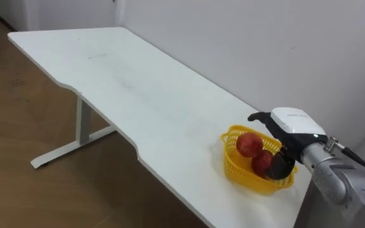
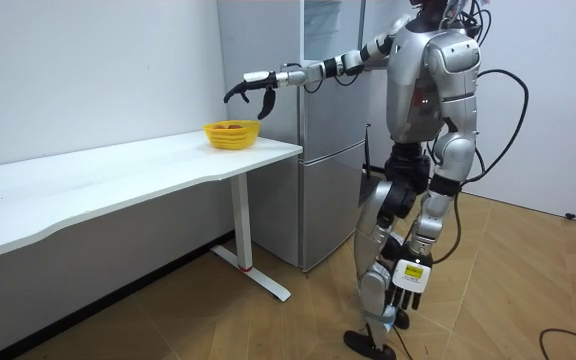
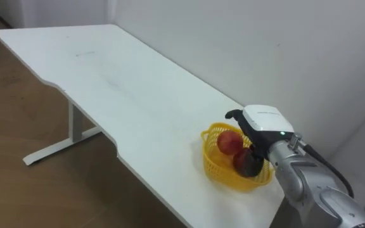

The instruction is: Retrieve from the upper fridge

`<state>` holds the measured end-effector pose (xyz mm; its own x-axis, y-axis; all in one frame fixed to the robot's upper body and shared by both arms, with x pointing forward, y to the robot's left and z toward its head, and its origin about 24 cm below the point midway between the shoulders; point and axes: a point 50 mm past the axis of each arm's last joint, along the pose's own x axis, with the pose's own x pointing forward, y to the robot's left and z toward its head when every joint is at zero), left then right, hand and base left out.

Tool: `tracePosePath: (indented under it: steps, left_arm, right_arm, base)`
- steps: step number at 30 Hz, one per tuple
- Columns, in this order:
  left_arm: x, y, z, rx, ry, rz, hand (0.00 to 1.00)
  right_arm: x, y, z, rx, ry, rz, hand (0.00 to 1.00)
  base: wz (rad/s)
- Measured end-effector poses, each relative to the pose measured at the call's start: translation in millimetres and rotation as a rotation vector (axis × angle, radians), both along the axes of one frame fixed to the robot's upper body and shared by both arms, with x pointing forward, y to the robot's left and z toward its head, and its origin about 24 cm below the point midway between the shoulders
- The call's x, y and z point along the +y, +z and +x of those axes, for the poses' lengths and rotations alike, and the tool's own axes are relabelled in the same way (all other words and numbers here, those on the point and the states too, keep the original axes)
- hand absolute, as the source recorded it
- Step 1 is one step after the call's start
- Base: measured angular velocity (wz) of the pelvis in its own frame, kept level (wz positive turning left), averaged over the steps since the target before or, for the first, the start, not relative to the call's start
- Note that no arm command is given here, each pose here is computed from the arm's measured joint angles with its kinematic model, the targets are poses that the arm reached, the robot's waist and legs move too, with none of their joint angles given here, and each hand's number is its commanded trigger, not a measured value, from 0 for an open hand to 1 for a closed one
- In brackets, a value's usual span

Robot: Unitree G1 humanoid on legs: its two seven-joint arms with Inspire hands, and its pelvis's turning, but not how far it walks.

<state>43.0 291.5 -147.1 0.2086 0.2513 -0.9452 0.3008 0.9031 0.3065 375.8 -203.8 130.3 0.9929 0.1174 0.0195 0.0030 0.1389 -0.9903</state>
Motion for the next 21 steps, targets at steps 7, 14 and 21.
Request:
tracePosePath:
  steps: [7,14,21]
  left_arm:
    - [0.9,0.5,0.8,-0.002,-0.001,0.003,0.0]
    - [0.7,0.3,0.3,-0.001,-0.001,0.003,0.0]
    - [1.5,0.6,0.4,-0.005,0.001,0.017,0.0]
  right_arm:
    - [1.2,1.1,-0.2,-0.02,0.01,0.004,0.0]
    - [1.3,1.2,-0.2,-0.02,0.011,-0.002,0.0]
    - [2.0,1.3,-0.2,-0.016,0.014,-0.001,0.0]
  base:
    - [0.0]
    - [0.0]
    - [0.0]
